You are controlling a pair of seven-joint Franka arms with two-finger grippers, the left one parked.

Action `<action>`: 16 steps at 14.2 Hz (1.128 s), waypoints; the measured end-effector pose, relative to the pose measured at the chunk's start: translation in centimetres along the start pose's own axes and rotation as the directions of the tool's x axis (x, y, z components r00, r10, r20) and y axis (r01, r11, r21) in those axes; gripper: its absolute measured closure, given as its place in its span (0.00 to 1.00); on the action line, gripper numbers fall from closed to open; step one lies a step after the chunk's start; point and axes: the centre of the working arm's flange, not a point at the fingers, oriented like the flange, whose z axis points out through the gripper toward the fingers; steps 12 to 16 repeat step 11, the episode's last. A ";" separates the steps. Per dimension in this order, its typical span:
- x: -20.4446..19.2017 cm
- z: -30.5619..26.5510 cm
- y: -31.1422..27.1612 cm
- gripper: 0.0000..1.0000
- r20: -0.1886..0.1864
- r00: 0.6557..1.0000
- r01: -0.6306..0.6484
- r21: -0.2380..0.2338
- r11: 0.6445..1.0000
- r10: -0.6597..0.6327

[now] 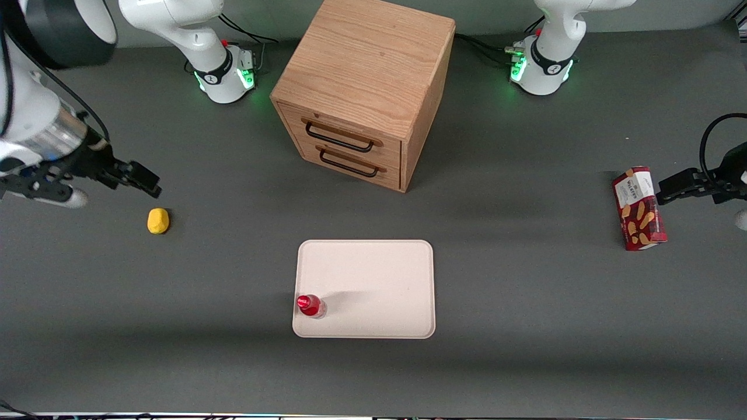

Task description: Place coke bottle on tray

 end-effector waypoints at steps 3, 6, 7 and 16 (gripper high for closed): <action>0.2 -1.9 5.0 0.00 -0.009 1.000 0.027 0.010 1.000 -0.027; 0.5 -2.1 5.3 0.00 0.002 0.999 0.036 0.007 0.999 -0.036; 0.8 -2.0 4.8 0.00 0.004 0.999 0.042 0.005 0.999 -0.042; 3.2 -1.0 2.9 0.00 0.037 0.998 0.045 0.027 0.999 -0.046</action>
